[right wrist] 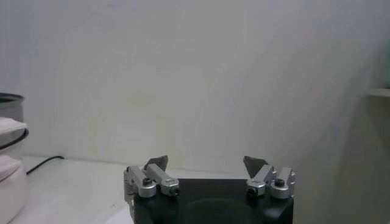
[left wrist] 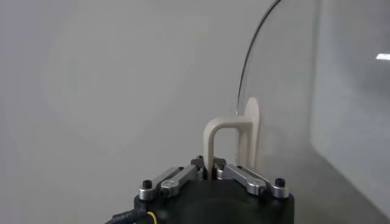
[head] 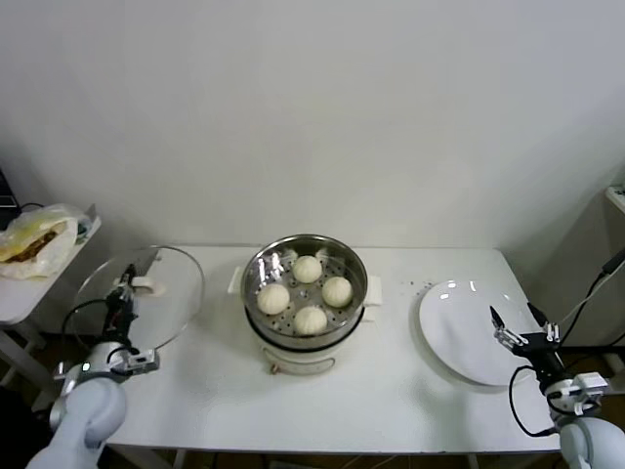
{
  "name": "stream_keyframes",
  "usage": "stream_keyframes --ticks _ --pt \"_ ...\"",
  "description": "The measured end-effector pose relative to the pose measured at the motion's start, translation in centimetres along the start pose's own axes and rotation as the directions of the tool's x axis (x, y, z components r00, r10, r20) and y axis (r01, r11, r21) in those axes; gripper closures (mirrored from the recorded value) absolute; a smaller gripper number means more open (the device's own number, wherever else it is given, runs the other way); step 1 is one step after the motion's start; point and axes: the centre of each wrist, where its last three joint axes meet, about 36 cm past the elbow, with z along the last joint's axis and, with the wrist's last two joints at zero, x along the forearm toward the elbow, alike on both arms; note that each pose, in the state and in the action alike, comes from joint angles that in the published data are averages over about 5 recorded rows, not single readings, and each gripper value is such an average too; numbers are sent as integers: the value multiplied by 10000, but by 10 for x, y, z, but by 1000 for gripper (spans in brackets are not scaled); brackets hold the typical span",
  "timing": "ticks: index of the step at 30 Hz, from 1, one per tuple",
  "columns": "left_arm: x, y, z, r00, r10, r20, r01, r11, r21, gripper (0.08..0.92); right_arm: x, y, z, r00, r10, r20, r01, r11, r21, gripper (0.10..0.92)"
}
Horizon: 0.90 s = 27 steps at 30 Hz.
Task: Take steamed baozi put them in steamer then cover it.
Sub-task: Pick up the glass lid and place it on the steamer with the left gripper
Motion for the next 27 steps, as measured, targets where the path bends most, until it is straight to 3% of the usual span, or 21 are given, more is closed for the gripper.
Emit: stream_keyframes --ticks 6,12,20,27 --pt "12 43 -19 9967 -807 -106 807 9967 -9 845 -5 -5 -2 9999 -125 -84 127 9997 212 200" --pt "17 80 -56 9914 -1263 354 1259 9919 140 845 -9 -9 -4 9996 -262 -122 268 9985 483 200" --pt "22 104 -125 9891 -1064 1019 1020 9936 477 845 -17 -9 -3 9996 -272 -56 275 9978 608 200" --pt "29 104 -184 9885 -477 1432 402 9977 547 845 -19 -8 2 9996 -267 -60 270 9974 671 200"
